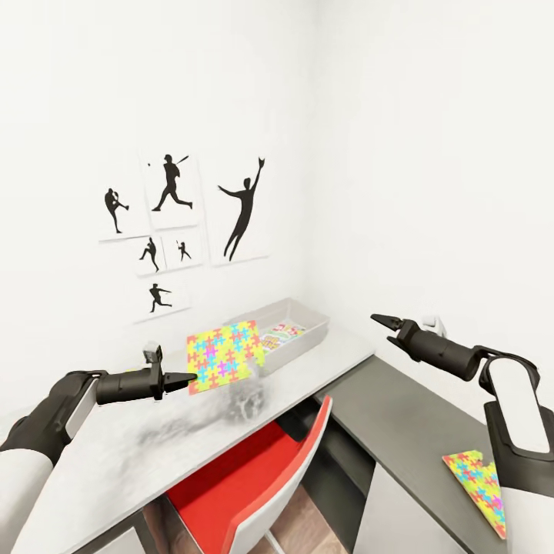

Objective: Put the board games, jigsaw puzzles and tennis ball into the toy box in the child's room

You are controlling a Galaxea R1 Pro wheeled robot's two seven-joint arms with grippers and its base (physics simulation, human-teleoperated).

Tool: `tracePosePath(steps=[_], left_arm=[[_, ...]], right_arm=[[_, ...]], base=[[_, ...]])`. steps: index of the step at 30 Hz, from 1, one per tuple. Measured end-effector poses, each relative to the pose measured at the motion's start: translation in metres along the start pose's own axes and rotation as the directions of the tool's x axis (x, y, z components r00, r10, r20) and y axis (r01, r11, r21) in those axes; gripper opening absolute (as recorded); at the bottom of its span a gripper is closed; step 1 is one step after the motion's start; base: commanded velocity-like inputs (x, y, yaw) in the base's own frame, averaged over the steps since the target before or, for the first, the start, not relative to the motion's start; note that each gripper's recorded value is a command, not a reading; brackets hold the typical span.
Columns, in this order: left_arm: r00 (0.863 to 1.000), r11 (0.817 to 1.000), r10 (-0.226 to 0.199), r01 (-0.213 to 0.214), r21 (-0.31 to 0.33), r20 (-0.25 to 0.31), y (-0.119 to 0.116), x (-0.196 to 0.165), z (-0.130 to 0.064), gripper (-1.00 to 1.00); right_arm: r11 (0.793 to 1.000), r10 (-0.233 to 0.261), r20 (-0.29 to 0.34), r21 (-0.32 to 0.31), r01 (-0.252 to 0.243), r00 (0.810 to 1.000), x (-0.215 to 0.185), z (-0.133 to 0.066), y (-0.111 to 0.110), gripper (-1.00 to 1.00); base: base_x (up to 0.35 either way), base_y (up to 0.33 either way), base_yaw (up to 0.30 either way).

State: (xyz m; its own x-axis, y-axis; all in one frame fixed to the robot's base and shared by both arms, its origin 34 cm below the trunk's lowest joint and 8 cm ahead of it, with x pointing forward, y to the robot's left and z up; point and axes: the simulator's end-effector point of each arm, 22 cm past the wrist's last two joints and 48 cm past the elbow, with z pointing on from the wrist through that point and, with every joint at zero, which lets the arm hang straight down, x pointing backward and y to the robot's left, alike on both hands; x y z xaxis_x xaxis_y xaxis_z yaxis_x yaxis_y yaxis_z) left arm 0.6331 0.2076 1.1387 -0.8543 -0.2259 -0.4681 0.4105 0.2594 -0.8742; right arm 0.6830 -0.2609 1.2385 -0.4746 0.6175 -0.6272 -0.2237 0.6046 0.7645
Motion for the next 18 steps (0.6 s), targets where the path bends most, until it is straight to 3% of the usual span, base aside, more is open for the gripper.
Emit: tracePosePath(steps=[5, 11, 18], left_arm=[[1.000, 1.000, 0.000, 0.000, 0.001, 0.000, -0.0003, -0.0001, -0.0002, -1.00], [1.000, 1.000, 0.000, 0.000, 0.001, 0.000, -0.0002, 0.0000, -0.0004, -1.00], [1.000, 1.000, 0.000, 0.000, 0.002, 0.000, -0.0004, 0.0000, -0.0001, -1.00]], right_arm=[[1.000, 0.001, -0.002, -0.001, -0.001, 1.000, 0.0021, 0.0003, 0.0003, 1.00], [1.000, 0.002, -0.004, -0.001, -0.002, 1.000, 0.0036, 0.0008, 0.0002, 1.00], [1.000, 0.005, -0.008, 0.003, -0.005, 1.000, 0.0056, 0.0009, -0.0017, 1.00]], base=[[0.326, 0.000, 0.032], [0.326, -0.007, 0.230], [0.299, -0.164, 0.149]])
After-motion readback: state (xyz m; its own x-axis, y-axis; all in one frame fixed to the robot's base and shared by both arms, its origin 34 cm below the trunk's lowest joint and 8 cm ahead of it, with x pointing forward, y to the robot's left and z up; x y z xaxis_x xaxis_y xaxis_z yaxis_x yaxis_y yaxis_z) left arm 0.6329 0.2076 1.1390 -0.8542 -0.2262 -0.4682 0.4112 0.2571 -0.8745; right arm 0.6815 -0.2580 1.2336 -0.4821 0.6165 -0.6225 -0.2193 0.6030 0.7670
